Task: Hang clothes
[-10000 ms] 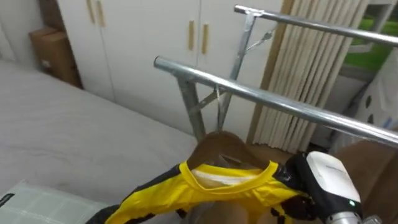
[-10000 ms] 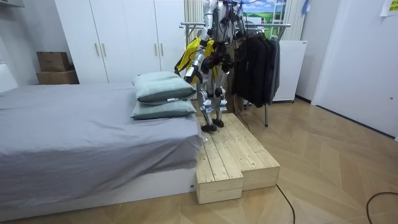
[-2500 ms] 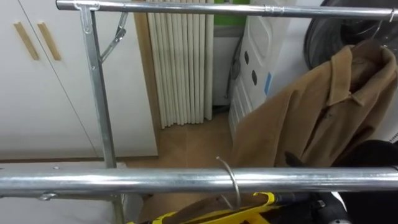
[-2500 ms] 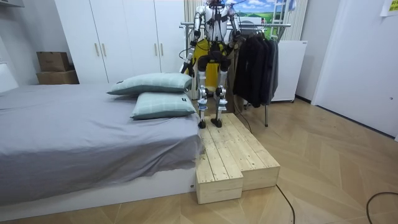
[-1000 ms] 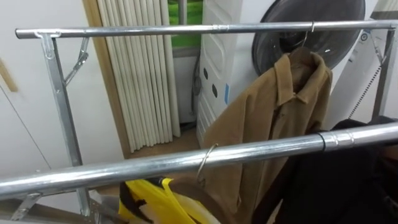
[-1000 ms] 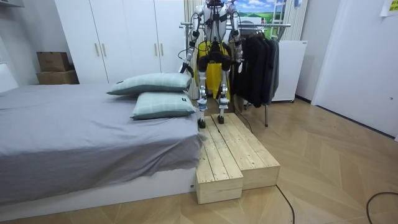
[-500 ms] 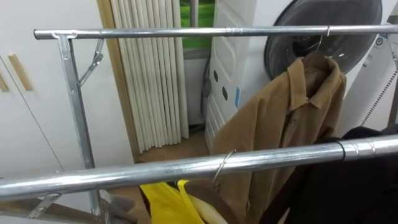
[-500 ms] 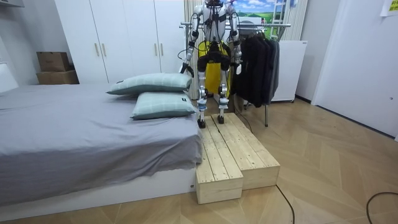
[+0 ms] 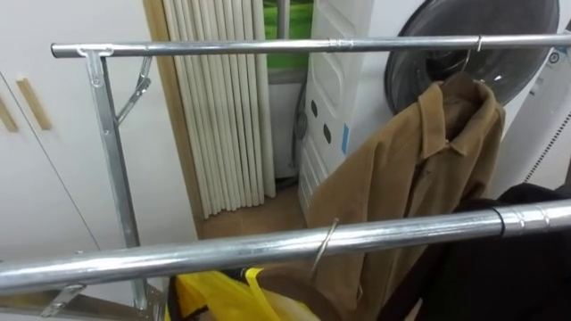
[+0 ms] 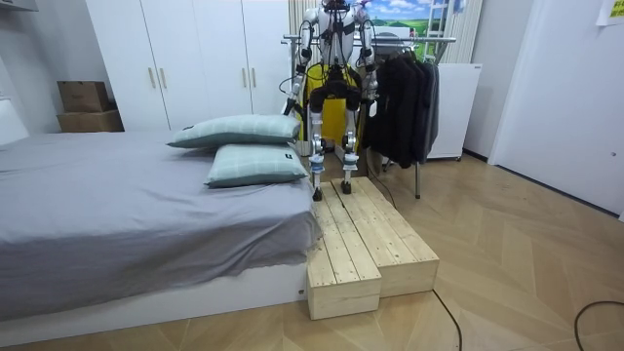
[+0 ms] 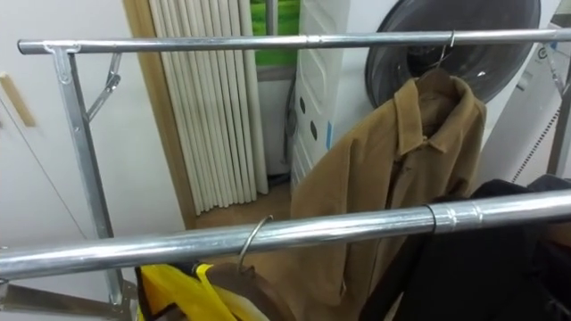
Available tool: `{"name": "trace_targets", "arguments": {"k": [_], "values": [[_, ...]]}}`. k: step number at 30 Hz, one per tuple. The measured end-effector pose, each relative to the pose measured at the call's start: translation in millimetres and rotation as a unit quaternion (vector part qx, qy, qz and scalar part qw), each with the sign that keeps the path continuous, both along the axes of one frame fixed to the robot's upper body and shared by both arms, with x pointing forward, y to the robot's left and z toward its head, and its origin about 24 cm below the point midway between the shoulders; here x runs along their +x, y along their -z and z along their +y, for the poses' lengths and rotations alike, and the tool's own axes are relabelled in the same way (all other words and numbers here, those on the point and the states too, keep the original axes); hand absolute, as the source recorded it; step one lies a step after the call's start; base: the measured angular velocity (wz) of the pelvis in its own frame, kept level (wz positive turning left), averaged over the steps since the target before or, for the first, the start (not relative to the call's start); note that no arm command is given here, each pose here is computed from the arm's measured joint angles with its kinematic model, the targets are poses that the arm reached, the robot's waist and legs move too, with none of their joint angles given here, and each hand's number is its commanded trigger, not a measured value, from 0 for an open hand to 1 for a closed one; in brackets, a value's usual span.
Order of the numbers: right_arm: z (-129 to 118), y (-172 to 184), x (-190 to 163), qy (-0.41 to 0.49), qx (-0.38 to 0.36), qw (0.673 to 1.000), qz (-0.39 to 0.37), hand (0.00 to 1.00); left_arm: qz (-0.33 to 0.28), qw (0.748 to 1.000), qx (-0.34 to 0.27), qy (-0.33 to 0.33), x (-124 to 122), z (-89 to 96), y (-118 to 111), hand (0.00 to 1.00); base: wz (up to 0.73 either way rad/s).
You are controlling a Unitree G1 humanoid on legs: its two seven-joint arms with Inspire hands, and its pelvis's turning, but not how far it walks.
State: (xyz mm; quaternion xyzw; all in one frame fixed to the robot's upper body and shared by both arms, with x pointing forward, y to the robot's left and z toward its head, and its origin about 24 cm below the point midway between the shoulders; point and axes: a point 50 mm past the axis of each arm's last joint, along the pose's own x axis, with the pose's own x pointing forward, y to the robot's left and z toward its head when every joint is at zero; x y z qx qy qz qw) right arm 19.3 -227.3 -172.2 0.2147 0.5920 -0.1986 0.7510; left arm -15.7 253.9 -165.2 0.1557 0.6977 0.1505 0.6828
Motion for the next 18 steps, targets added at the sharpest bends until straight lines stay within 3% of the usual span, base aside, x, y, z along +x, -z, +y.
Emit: {"name": "trace_targets", "arguments": {"k": [9,18], "values": [[0.9,-0.1,1.2,-0.009,0.006,1.0,-0.004,0.0,0.001,1.0,-0.019,0.004,0.4,-2.3,0.9,0.0,0.0],[2.7,-0.6,11.8,-0.038,0.008,0.999,-0.015,0.0,-0.013,0.995,-0.063,0.074,18.6,-12.9,4.1,0.0,0.01]]}}
